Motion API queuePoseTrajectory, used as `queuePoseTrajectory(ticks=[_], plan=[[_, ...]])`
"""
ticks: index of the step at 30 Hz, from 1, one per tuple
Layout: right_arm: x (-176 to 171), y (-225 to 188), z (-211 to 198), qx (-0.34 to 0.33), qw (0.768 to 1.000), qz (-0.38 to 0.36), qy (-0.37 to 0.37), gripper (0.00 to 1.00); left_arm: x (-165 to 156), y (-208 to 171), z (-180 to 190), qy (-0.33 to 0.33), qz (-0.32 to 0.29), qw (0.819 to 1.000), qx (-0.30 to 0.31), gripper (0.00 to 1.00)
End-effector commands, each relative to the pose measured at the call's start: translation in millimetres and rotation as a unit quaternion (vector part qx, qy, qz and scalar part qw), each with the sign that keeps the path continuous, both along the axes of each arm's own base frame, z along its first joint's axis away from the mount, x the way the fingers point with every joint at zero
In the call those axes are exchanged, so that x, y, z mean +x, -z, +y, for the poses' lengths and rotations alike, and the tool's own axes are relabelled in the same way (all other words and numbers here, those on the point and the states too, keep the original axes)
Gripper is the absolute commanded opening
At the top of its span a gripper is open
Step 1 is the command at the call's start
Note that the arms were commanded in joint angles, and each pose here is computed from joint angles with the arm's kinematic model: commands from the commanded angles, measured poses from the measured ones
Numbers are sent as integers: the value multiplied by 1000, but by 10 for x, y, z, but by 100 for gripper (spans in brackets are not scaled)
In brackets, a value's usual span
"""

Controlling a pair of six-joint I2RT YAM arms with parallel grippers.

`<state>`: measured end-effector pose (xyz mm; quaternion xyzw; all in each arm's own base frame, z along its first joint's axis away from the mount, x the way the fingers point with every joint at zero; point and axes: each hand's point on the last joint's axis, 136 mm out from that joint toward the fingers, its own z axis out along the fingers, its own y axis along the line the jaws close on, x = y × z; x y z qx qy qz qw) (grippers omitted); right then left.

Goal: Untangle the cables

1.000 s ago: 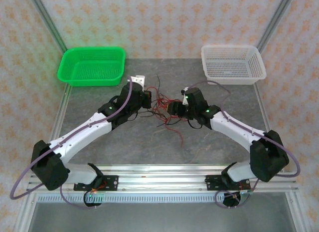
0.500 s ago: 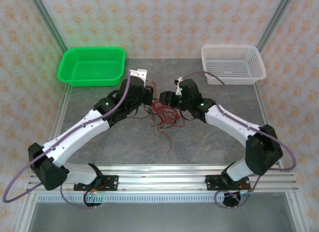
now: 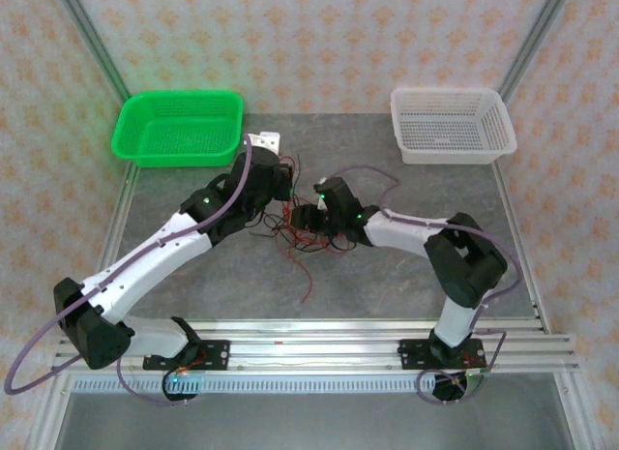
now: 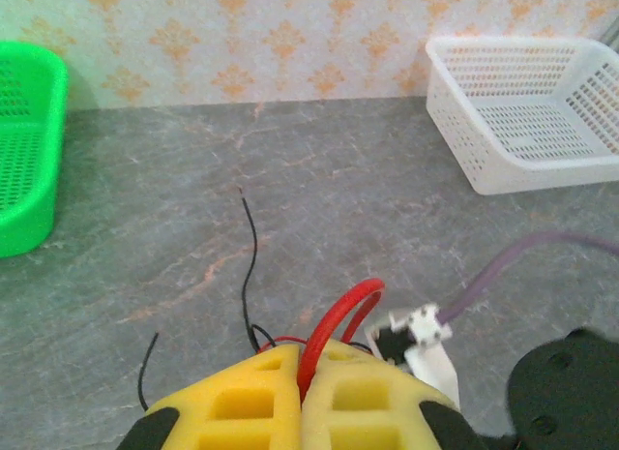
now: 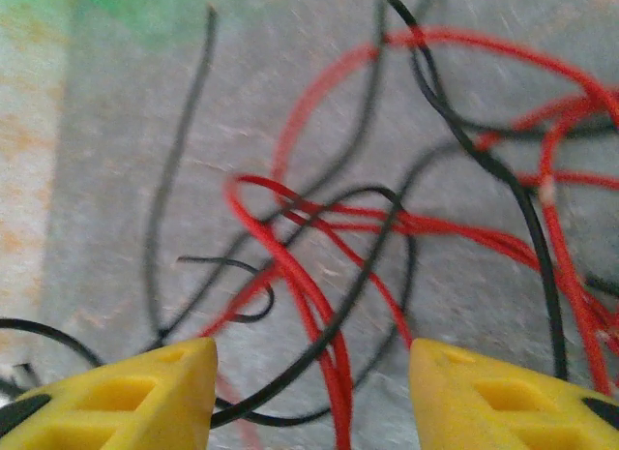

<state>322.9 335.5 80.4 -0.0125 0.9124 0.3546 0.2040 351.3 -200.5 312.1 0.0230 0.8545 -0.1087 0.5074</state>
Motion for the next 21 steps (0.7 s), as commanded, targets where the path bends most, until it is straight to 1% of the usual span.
queuePoseTrajectory(ticks=[1, 6, 9, 14, 18, 21], plan=[[-7, 327, -112, -27, 999, 16, 19, 52, 21, -465, 105, -26, -53, 998, -2, 0], [8, 708, -300, -90, 995, 25, 40, 49, 49, -881, 146, -36, -91, 995, -9, 0], [49, 823, -458, -130, 990, 18, 60, 48, 39, -1135, 199, -43, -112, 993, -9, 0], [99, 881, -779, -176, 980, 13, 91, 48, -8, -1505, 355, -67, -147, 987, 0, 0], [134, 860, -1065, -184, 975, 14, 120, 48, -57, -1814, 530, -97, -177, 979, 12, 0], [161, 800, -1253, -189, 972, 9, 139, 48, -35, -1970, 695, -129, -195, 972, 27, 0]])
